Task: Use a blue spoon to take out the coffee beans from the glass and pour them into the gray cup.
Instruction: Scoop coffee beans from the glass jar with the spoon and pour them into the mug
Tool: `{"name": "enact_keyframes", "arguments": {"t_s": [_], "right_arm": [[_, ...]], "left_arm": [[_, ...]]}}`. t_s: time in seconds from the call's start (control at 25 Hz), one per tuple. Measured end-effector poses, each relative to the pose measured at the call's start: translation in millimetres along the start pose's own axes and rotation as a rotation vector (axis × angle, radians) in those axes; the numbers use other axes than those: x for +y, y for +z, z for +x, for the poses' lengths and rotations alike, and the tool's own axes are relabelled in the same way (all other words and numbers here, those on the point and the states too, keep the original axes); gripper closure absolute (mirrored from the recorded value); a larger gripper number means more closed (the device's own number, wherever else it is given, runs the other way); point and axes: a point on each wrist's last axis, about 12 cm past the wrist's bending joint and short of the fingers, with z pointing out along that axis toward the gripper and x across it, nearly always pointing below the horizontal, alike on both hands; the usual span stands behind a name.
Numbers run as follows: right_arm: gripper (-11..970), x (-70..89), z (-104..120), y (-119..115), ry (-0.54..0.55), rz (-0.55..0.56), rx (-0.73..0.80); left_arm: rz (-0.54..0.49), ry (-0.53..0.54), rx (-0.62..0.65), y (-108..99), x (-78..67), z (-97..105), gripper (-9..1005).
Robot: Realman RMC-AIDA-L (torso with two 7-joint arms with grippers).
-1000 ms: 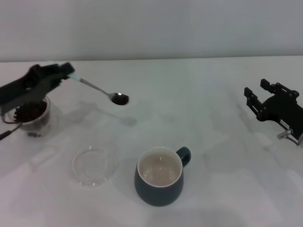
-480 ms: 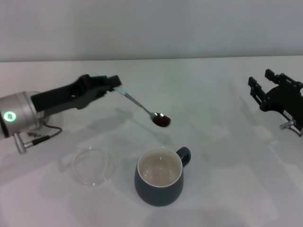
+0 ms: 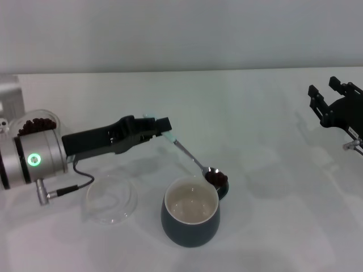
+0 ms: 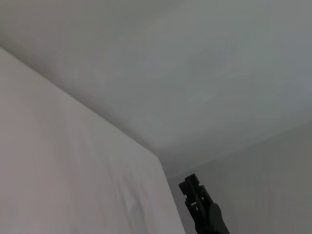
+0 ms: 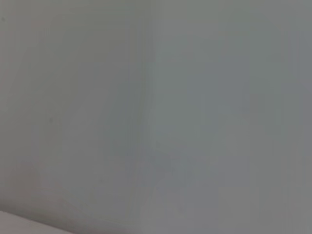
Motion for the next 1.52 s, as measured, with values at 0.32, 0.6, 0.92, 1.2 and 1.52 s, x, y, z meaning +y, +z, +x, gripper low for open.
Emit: {"name": "enact_keyframes", "arguments": {"t_s": [0.32, 0.6, 0.92, 1.2, 1.52], "right_arm": [[460, 0.1, 3, -4, 0.004, 0.006, 0.008], [460, -0.1, 4, -6, 0.007, 0.008, 0.012], [460, -3.2, 5, -7, 0.013, 0.029, 0.015], [460, -3.9, 4, -5, 0.010, 0.030, 0.010], [460, -4.3, 3, -4, 0.008, 0.032, 0.008]], "left_arm": [[-0.012, -0.009, -0.002, -8, 5.1, 6, 869], [-0.018, -0.005, 0.000, -11, 5.2, 4, 869], [-0.028, -0.010, -0.044, -33, 10.5, 7, 868], [-0.034, -0.019, -0.053, -42, 11.9, 10, 869], [-0.063, 0.002, -0.004, -41, 9.9, 6, 869]]}}
